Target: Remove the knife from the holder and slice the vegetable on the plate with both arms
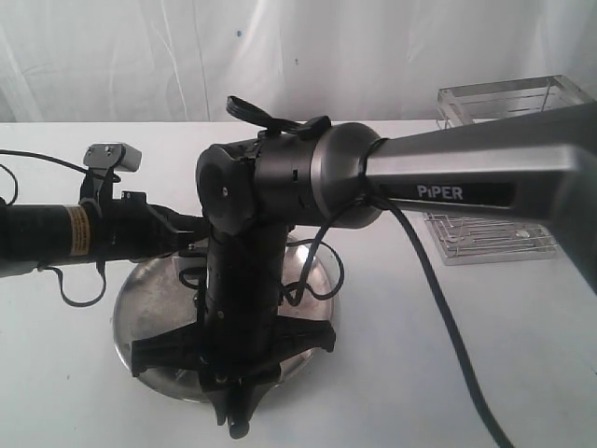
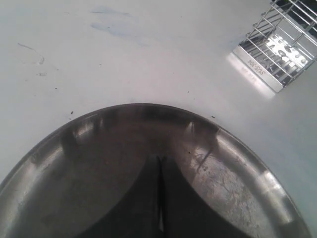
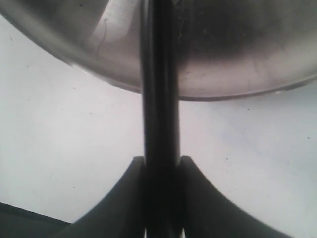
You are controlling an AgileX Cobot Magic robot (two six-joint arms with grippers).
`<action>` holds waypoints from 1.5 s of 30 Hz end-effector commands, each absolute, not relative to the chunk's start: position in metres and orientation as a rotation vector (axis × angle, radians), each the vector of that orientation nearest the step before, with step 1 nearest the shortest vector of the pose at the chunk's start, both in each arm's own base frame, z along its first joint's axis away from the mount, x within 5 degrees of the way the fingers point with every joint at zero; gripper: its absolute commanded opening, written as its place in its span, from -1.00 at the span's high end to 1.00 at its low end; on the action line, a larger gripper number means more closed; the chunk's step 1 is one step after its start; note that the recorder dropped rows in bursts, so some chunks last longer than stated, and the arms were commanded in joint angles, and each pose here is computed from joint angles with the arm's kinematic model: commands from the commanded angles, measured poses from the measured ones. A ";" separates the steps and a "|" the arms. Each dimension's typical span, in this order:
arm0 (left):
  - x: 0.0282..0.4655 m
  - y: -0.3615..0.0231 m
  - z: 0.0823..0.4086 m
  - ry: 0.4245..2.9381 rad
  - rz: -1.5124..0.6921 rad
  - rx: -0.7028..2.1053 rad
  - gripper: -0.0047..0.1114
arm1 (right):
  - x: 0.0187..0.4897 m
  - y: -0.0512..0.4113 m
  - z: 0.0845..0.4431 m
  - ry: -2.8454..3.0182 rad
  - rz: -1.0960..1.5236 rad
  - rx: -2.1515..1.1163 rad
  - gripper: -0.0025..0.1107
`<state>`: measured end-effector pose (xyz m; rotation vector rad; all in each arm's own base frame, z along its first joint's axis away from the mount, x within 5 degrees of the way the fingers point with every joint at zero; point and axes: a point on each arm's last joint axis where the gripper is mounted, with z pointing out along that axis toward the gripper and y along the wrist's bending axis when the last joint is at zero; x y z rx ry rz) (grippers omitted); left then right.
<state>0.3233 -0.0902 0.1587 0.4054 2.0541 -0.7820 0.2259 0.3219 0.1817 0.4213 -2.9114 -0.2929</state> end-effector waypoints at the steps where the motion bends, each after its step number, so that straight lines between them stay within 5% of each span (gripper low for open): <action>1: 0.322 -0.090 0.157 2.089 -0.749 0.439 0.92 | 0.226 0.322 0.183 -2.926 -0.306 0.436 0.96; 31: 0.323 -0.087 0.154 2.119 -0.701 0.435 0.92 | 0.230 0.329 0.165 -2.928 -0.333 0.396 0.96; 45: 0.325 -0.099 0.121 2.084 -0.962 0.362 0.92 | 0.230 0.329 0.165 -2.928 -0.333 0.396 0.96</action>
